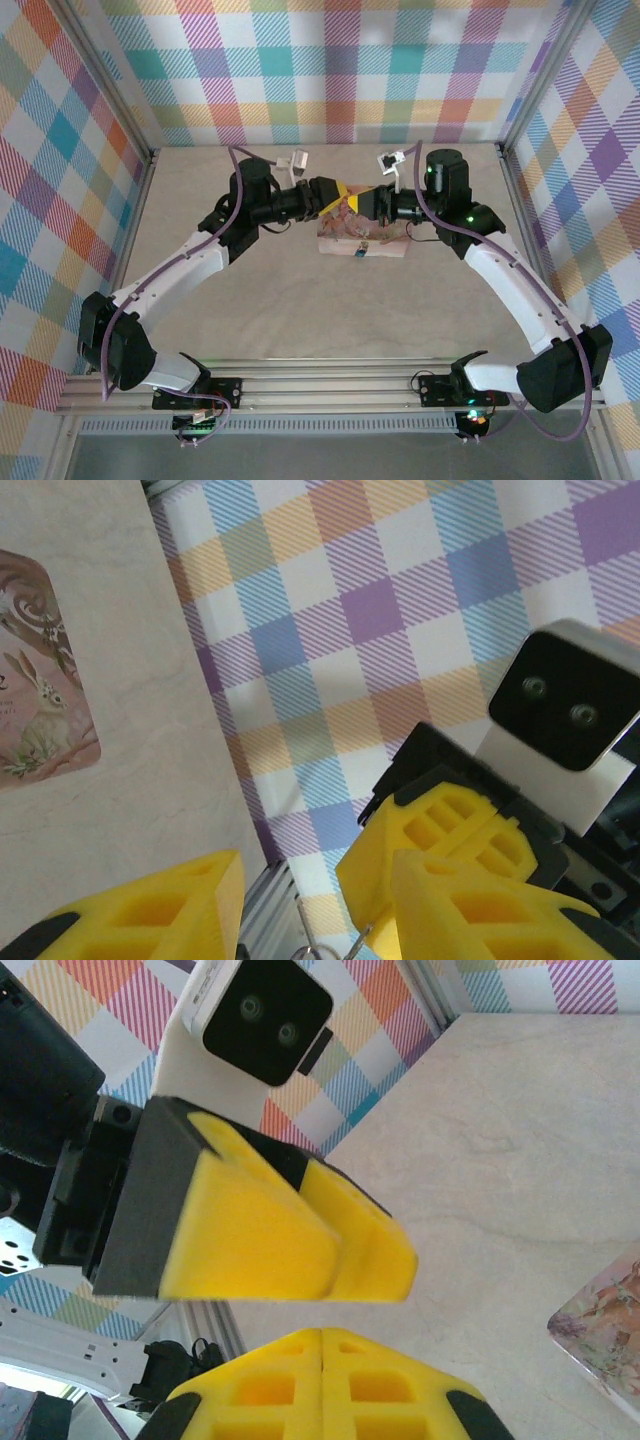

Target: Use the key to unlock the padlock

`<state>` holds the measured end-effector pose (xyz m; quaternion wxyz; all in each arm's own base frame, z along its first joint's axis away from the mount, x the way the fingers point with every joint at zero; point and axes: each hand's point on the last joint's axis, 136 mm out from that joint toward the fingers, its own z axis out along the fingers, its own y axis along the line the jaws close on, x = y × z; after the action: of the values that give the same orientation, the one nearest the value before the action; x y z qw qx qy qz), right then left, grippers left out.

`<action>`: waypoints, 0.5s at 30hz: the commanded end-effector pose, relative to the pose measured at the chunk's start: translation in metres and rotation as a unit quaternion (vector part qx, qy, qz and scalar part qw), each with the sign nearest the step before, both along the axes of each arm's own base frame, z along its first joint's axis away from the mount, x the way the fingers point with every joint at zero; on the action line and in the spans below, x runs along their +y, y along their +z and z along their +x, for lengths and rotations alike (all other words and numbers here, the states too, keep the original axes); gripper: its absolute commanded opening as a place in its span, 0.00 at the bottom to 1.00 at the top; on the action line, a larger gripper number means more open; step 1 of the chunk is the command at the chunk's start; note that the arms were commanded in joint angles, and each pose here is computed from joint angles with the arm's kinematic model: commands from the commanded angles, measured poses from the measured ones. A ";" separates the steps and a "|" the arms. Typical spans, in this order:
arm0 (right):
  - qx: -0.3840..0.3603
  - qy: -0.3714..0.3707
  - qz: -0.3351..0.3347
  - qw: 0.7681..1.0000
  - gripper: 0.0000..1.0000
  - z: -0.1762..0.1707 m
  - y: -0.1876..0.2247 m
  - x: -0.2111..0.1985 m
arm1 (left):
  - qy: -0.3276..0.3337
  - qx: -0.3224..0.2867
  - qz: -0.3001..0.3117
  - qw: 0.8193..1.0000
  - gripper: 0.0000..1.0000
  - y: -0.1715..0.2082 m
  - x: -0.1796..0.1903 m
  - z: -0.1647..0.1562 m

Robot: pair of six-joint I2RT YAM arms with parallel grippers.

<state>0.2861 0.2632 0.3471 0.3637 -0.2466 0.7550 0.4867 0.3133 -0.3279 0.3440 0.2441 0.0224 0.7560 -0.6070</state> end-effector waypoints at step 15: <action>-0.054 0.009 0.020 0.998 0.00 0.006 0.015 0.011 | -0.024 0.006 0.053 0.998 0.43 -0.018 0.000 -0.014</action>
<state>0.2887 0.2682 0.3427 0.3636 -0.2504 0.7545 0.4856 0.3126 -0.3249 0.3340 0.2459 0.0289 0.7790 -0.5761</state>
